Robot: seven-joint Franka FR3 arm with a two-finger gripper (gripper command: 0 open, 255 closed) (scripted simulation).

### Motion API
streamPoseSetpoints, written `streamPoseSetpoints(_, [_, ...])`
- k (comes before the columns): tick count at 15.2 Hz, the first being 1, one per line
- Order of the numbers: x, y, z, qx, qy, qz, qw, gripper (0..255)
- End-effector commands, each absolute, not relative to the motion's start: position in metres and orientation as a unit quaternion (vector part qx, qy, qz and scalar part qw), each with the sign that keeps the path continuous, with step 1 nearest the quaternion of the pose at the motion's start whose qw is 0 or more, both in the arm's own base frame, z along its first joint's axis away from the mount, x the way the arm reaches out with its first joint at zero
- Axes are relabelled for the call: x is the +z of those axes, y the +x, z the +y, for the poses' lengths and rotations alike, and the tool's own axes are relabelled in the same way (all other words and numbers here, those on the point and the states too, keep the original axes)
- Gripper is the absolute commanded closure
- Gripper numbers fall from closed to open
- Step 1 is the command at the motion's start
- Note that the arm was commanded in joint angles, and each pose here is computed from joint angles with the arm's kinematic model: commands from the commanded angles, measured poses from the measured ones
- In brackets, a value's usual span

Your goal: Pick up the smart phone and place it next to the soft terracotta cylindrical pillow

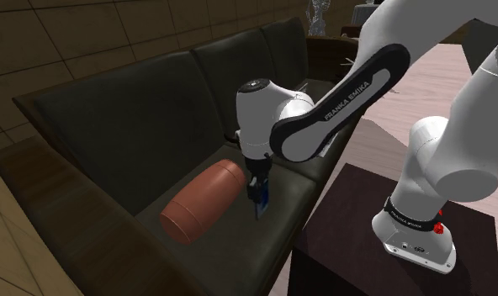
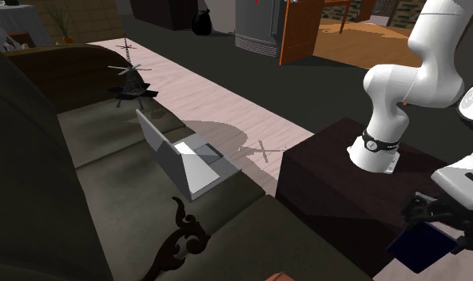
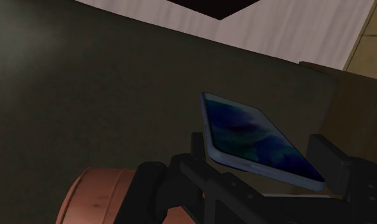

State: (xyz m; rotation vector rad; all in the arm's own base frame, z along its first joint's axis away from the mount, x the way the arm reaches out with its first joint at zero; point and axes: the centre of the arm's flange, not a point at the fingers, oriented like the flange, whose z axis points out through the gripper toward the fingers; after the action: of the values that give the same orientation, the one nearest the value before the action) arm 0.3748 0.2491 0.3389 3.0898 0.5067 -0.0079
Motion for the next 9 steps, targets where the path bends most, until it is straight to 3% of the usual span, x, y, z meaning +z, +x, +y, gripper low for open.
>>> streamPoseSetpoints(1, [0.329,0.375,0.250,-0.002,0.987,0.162,0.005,255])
streamPoseSetpoints(9, [0.286,0.375,0.250,-0.002,0.987,0.162,0.005,255])
